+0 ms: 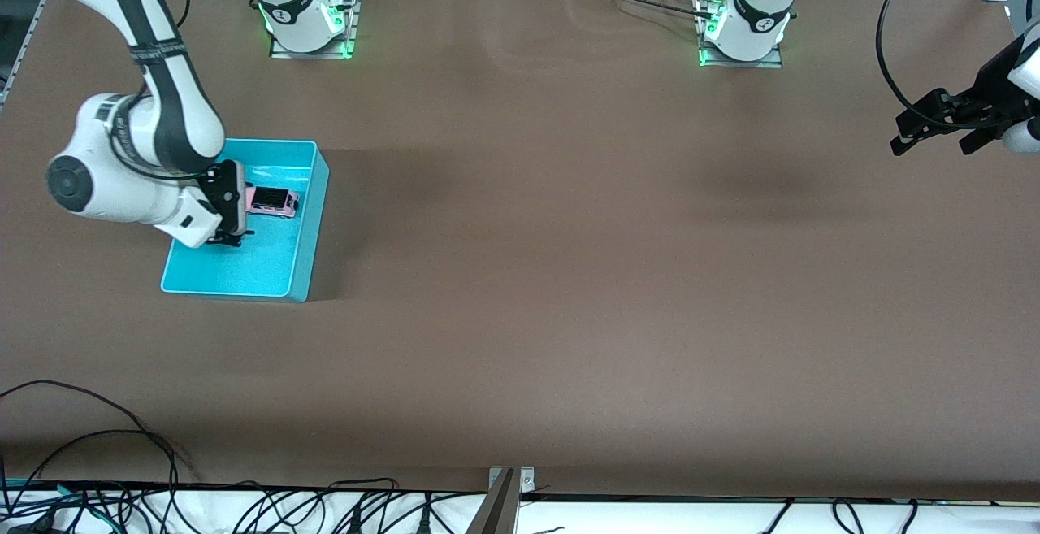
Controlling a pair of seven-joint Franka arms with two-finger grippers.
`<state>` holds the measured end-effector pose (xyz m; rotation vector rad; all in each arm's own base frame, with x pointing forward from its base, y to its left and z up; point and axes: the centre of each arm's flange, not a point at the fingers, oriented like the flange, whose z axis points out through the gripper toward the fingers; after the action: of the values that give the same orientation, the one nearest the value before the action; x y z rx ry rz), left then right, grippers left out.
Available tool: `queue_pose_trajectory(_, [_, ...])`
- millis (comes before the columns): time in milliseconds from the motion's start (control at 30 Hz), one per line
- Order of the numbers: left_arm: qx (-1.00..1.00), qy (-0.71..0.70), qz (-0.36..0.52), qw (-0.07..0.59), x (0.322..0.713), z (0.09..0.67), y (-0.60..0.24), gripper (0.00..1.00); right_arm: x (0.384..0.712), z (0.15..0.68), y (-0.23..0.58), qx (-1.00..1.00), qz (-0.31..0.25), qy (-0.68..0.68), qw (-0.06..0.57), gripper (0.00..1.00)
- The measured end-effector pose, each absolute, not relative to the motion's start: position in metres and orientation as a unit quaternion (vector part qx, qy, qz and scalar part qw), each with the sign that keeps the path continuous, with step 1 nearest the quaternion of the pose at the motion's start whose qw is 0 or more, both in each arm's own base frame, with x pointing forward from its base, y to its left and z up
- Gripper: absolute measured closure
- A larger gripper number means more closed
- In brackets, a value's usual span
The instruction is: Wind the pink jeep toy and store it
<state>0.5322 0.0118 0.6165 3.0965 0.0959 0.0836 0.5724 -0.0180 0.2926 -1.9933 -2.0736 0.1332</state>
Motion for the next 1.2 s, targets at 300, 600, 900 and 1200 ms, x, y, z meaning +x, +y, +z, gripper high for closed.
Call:
queue_pose_trajectory(300, [0.999,0.027,0.031,0.021,0.532,0.625,0.007,0.00,0.606,0.412,-0.017,-0.787,0.039,-0.607,0.107,0.00])
queue_pose_trajectory(600, [0.999,0.026,0.032,0.021,0.532,0.626,0.006,0.00,0.604,0.511,-0.011,-0.917,0.018,-0.392,0.073,0.00])
queue_pose_trajectory(900, [0.999,0.026,0.031,0.021,0.532,0.626,0.006,0.00,0.611,0.565,0.002,-0.982,-0.013,-0.181,0.048,0.00])
queue_pose_trajectory(1200, [0.999,0.026,0.032,0.021,0.534,0.626,0.006,0.00,0.614,0.589,-0.006,-0.997,-0.028,-0.073,-0.005,0.00])
